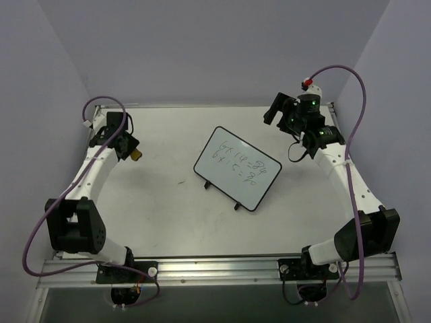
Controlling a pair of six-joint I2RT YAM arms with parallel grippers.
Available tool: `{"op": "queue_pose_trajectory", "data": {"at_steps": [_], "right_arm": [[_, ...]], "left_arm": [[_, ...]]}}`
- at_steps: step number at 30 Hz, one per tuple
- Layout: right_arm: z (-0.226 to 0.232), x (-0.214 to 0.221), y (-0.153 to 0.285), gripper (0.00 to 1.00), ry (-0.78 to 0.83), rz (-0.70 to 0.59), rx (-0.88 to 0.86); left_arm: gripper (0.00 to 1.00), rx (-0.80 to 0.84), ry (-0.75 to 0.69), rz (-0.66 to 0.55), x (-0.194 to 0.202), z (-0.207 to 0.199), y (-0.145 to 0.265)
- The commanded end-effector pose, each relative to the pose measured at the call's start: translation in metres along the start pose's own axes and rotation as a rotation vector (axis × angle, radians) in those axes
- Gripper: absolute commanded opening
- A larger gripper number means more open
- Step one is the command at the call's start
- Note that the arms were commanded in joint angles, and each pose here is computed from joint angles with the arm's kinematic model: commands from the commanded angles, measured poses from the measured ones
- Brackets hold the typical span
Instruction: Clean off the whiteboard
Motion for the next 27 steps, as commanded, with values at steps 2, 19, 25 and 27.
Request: {"op": "queue_pose_trajectory", "data": {"at_steps": [2, 19, 25, 27], "right_arm": [[0.008, -0.001, -0.005, 1.0, 0.025, 0.02, -0.038], [-0.039, 0.015, 0.018, 1.0, -0.005, 0.063, -0.062], [-0.037, 0.034, 0.025, 1.0, -0.034, 0.089, -0.136], [-0.037, 0.039, 0.03, 1.0, -0.037, 0.085, -0.16]], "left_arm": [[0.02, 0.477, -0.186, -0.029, 0.005, -0.05, 0.041], [0.02, 1.151, -0.526, 0.05, 0.125, -0.132, 0.143], [0.02, 1.194, -0.614, 0.1, 0.168, -0.162, 0.136], [0.02, 1.203, -0.63, 0.125, 0.182, -0.171, 0.133]]}}
Point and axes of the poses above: each gripper's point midway between its finger pads, its own y axis back along the fingers, its own z axis along the line the jaws close on, x = y × z, the point moved 6 cm from there along y, back along the fingers, and after that the axes turned 3 degrees about -y, right-handed, at the moved point
